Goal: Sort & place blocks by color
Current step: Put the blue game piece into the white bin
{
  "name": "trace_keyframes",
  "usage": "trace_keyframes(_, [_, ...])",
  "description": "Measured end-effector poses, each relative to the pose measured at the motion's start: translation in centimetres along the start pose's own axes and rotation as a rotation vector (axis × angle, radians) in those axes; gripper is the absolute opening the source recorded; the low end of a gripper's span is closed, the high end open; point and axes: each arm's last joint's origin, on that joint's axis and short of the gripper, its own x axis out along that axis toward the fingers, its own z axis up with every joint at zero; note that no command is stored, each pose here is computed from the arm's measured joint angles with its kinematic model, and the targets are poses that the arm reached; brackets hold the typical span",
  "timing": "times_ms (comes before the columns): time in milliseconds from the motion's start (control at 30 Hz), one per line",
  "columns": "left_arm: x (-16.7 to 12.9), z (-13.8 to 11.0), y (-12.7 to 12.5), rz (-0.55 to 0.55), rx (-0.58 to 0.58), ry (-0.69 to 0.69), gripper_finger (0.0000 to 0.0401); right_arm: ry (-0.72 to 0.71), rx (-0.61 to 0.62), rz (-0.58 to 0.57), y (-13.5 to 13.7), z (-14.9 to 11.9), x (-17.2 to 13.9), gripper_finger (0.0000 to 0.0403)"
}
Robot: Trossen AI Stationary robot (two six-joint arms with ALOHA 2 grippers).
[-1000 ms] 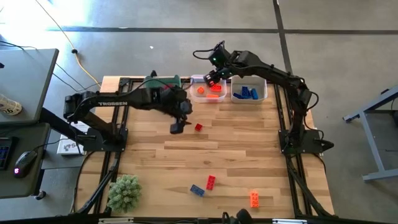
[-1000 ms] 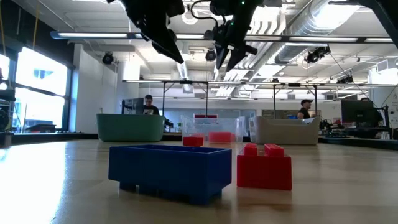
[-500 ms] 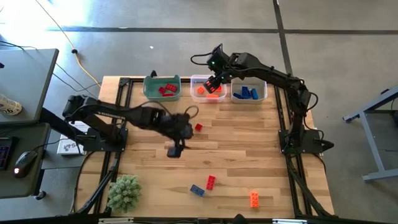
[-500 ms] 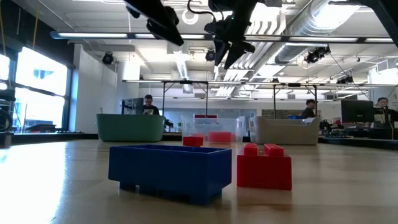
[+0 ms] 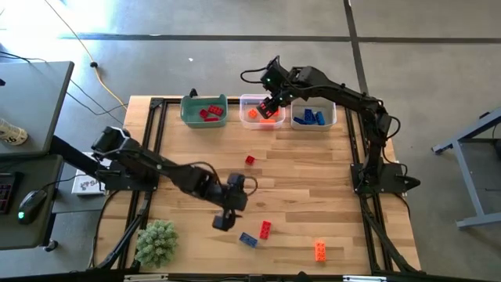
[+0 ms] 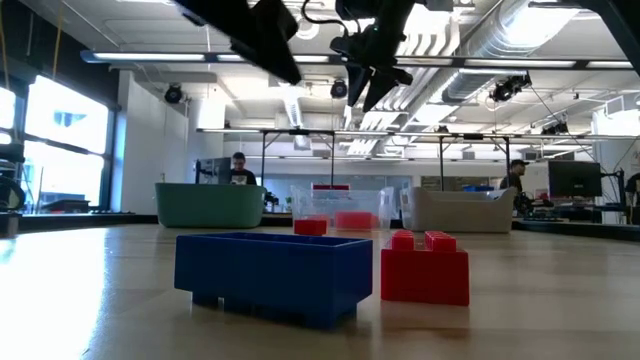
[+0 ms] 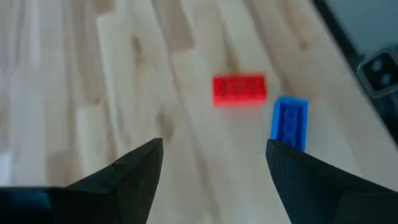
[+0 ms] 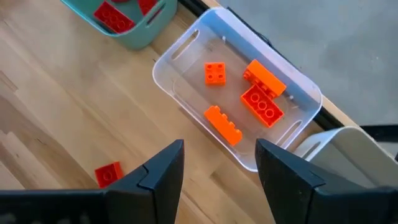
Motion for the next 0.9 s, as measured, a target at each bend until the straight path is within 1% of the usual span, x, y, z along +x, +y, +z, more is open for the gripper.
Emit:
trace_keyframes(33, [0.5, 0.2, -0.4, -0.004, -0.001, -0.014, 0.0275, 0.007, 0.008, -0.002, 0.0, -0.1, 0.0, 0.0186])
trace_keyframes(100, [1.4, -0.2, -1.2, -0.015, -0.002, 0.009, 0.0275, 0.009, 0.01, -0.003, 0.0, -0.1, 0.0, 0.0186])
trace_keyframes(167, [2.3, -0.1, -1.9, -0.027, -0.01, -0.007, 0.0275, 0.014, 0.01, -0.005, 0.0, -0.1, 0.0, 0.0186])
trace_keyframes(300, [4.0, -0.5, -3.2, -0.046, -0.011, 0.007, 0.0275, 0.019, 0.013, -0.009, -0.1, -0.2, 0.0, 0.0186])
trace_keyframes(367, [4.4, -0.9, -3.9, -0.054, 0.003, 0.025, 0.0275, 0.02, 0.012, -0.01, -0.1, -0.2, 0.0, 0.0186])
trace_keyframes(433, [5.2, -0.9, -4.5, -0.065, 0.002, 0.008, 0.0275, 0.023, 0.012, -0.019, -0.1, -0.3, 0.0, 0.0186])
trace_keyframes(467, [5.4, -1.2, -4.8, -0.068, 0.003, 0.031, 0.0275, 0.024, 0.011, -0.022, -0.1, -0.3, 0.0, 0.0186])
trace_keyframes(533, [6.0, -1.2, -5.3, -0.092, -0.01, 0.011, 0.0275, 0.025, 0.011, -0.039, -0.2, -0.3, 0.0, 0.0186])
trace_keyframes(600, [6.0, -1.3, -5.7, -0.096, -0.008, 0.019, 0.0275, 0.033, 0.012, -0.042, -0.2, -0.4, 0.0, 0.0186])
trace_keyframes(700, [6.6, -1.2, -6.1, -0.103, -0.001, -0.007, 0.0275, 0.039, 0.028, -0.046, -0.2, -0.5, 0.0, 0.0186])
trace_keyframes(767, [6.9, -1.8, -6.4, -0.099, 0.009, 0.024, 0.0275, 0.04, 0.028, -0.046, -0.2, -0.5, 0.0, 0.0186])
trace_keyframes(833, [7.5, -1.6, -6.6, -0.108, 0.008, 0.004, 0.0275, 0.04, 0.029, -0.047, -0.2, -0.5, 0.0, 0.0186])
trace_keyframes(900, [8.1, -2.3, -6.9, -0.118, 0.016, 0.043, 0.0275, 0.04, 0.03, -0.047, -0.2, -0.5, 0.0, 0.0186])
